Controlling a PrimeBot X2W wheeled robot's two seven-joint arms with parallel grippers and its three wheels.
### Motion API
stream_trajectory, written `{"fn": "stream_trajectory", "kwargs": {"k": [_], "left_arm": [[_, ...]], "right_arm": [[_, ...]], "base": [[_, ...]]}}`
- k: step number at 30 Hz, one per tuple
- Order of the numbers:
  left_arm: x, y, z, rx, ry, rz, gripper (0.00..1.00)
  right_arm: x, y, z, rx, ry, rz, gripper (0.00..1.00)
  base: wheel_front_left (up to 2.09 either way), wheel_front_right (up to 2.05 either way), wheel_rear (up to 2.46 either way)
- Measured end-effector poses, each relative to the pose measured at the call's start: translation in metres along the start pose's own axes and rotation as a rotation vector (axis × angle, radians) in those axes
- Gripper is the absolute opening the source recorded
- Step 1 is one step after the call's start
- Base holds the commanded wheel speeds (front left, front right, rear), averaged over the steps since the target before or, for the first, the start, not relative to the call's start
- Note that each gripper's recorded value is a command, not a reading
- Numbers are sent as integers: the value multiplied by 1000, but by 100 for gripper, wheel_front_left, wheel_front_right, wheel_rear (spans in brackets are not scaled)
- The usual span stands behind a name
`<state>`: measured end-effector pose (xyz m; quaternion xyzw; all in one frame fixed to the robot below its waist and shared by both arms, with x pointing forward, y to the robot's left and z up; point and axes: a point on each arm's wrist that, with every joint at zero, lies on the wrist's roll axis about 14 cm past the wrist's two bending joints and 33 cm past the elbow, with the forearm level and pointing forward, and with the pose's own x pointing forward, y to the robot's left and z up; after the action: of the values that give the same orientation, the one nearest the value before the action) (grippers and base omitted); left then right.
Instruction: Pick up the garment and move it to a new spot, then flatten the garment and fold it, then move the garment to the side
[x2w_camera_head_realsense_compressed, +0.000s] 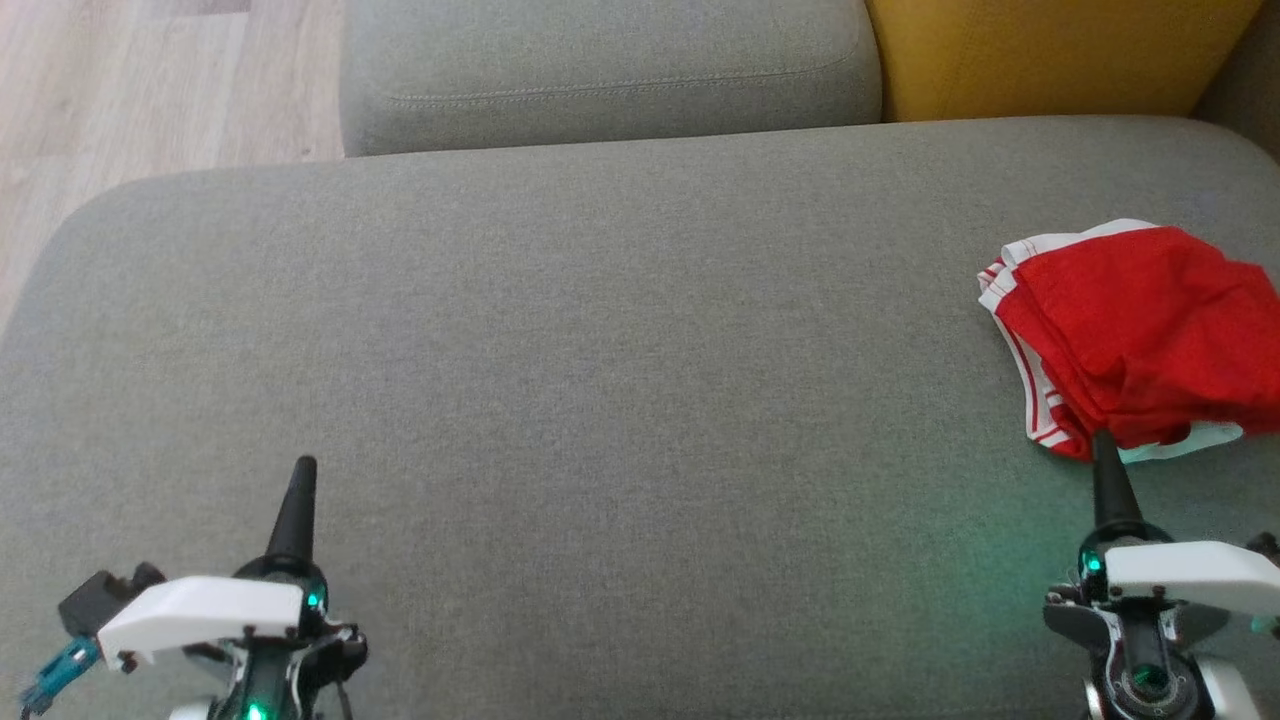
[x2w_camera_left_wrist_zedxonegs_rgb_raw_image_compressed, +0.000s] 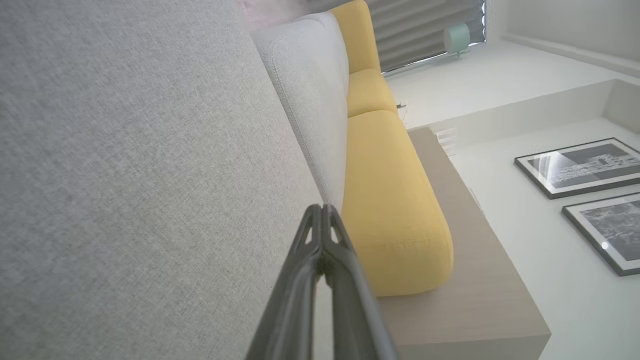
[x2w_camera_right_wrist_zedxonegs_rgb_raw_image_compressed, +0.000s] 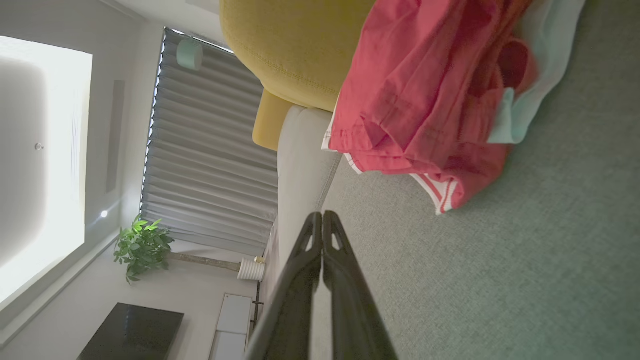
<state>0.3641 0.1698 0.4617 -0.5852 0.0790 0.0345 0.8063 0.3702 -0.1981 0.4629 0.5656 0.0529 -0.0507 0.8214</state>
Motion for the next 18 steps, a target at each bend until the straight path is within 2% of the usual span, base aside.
{"fn": "stream_trajectory", "kwargs": {"k": [18], "left_arm": [[3, -2, 12, -181, -15, -25, 0]], "right_arm": [[0, 2, 7, 204, -10, 13, 0]], "base": [[0, 0, 0]]}}
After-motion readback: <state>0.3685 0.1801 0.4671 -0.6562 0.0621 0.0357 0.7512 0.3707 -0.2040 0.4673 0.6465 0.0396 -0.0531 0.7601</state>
